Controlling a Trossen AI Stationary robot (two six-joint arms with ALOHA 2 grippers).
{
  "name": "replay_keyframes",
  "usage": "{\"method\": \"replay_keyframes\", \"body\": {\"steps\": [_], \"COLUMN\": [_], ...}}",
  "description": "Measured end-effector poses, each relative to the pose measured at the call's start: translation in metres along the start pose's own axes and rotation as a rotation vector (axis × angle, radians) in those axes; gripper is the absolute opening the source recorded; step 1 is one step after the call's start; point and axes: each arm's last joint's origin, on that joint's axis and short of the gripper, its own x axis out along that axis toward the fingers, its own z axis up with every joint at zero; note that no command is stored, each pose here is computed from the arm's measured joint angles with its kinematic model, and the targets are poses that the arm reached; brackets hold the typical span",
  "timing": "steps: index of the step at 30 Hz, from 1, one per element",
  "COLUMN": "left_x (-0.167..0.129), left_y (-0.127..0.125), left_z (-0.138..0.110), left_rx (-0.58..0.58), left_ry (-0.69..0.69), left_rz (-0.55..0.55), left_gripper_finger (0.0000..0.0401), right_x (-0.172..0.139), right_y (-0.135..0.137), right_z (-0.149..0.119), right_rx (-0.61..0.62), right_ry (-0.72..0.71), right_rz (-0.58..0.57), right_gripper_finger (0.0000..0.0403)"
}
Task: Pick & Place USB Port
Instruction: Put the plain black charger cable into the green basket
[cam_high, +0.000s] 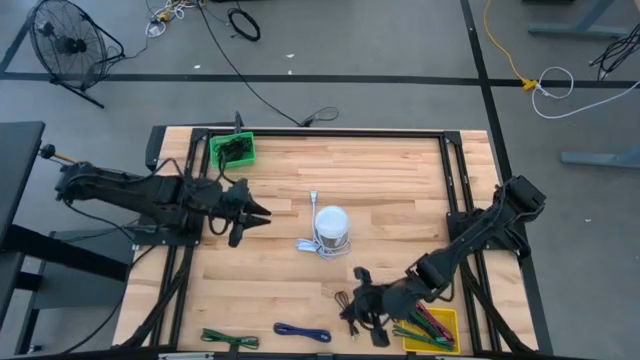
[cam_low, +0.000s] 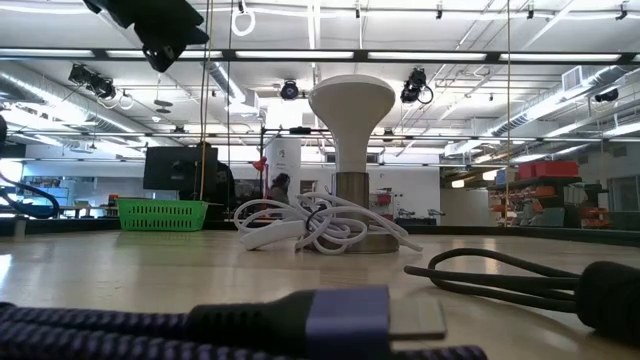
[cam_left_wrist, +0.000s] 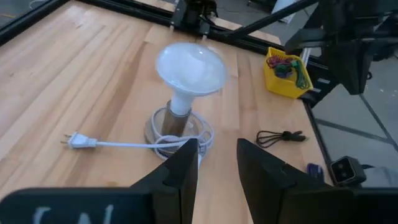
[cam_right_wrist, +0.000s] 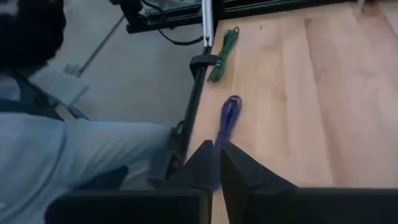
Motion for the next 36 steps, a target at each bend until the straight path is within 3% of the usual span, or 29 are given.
{"method": "replay_keyframes", "body": {"steps": [6, 12, 18, 21, 30, 36], "left_x": [0.015, 0.031, 0.045, 0.051, 0.059, 0.057], "left_y": [-0.017, -0.033, -0.044, -0.049, -0.062, -0.066], "left_z": [-0.006, -0.015, -0.025, -0.031, -0.047, -0.047], "left_rx": [0.029, 0.067, 0.096, 0.111, 0.097, 0.096], "left_ry": [0.003, 0.019, 0.032, 0.050, 0.094, 0.076], "left_rz": [0.004, -0.001, 0.024, 0.041, 0.046, 0.044], "left_gripper_finger": [0.0117, 0.0117, 0.0117, 0.0117, 0.0117, 0.0117], "right_x": [-0.006, 0.017, 0.041, 0.044, 0.046, 0.050], "right_y": [0.023, 0.033, 0.020, 0.009, -0.020, -0.027], "right_z": [-0.014, -0.040, -0.052, -0.053, -0.057, -0.064], "right_rx": [0.163, 0.322, 0.446, 0.445, 0.542, 0.587], "right_ry": [-0.003, 0.071, 0.148, 0.175, 0.272, 0.323], "right_rz": [-0.004, 0.027, 0.047, -0.008, -0.178, -0.227], "right_gripper_finger": [0.0056, 0.0097, 0.0138, 0.0147, 0.0137, 0.0131]}}
